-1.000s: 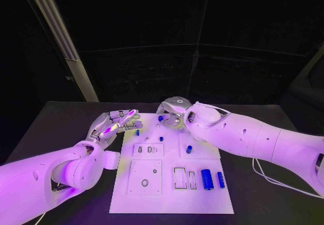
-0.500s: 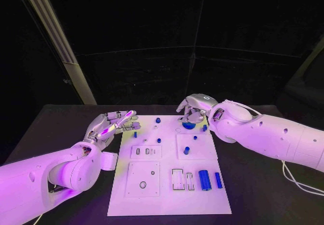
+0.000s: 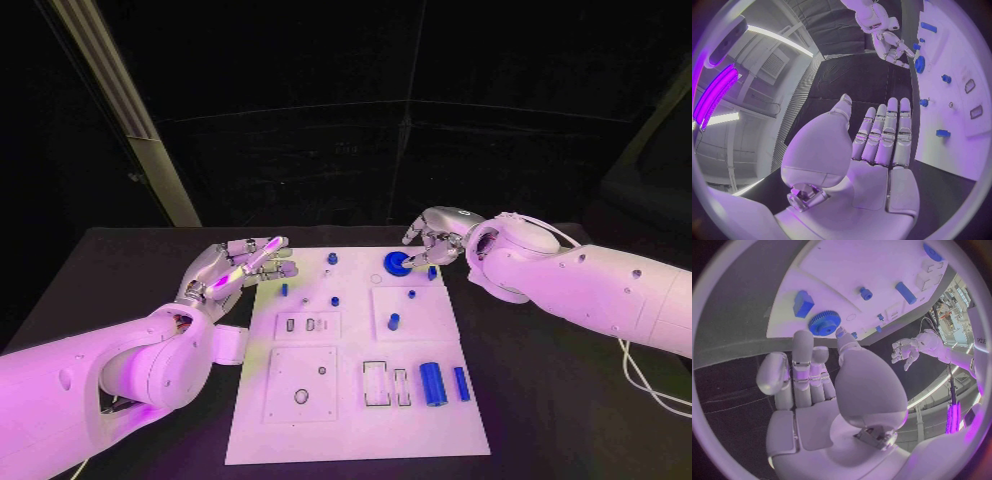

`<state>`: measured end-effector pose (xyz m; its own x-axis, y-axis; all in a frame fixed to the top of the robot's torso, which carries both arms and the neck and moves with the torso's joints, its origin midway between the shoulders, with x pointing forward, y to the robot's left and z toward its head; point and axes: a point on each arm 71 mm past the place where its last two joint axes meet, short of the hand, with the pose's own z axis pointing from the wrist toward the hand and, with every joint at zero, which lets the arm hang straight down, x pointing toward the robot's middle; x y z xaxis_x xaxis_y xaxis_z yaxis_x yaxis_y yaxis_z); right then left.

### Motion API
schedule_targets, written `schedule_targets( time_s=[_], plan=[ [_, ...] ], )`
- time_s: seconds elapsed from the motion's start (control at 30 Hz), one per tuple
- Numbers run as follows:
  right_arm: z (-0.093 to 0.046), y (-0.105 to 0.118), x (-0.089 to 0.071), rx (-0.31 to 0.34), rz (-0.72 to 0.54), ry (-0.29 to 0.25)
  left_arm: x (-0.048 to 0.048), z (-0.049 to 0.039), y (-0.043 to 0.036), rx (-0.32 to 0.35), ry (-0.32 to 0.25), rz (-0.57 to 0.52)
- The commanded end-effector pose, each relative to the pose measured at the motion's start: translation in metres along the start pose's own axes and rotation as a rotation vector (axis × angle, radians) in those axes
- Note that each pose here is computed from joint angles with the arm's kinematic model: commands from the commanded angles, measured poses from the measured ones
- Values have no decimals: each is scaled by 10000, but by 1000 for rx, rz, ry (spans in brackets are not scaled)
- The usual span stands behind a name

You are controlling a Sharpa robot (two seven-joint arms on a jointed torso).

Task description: Assemble the parts on the task board

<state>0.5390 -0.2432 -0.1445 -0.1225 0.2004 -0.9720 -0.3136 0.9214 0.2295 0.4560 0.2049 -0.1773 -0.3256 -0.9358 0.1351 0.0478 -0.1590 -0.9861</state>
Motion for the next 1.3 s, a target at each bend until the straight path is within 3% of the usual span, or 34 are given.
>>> schedule_targets(
  time_s=[0.03, 0.43, 1.3],
  plan=[
    [30, 2, 47, 32, -22, 70, 19, 7, -6, 2, 20, -5],
    [135, 109, 103, 18, -57, 86, 23, 15, -1, 1, 22, -5],
    [159, 145, 110, 1, -100, 80, 15, 19, 3, -2, 22, -5]
  ],
)
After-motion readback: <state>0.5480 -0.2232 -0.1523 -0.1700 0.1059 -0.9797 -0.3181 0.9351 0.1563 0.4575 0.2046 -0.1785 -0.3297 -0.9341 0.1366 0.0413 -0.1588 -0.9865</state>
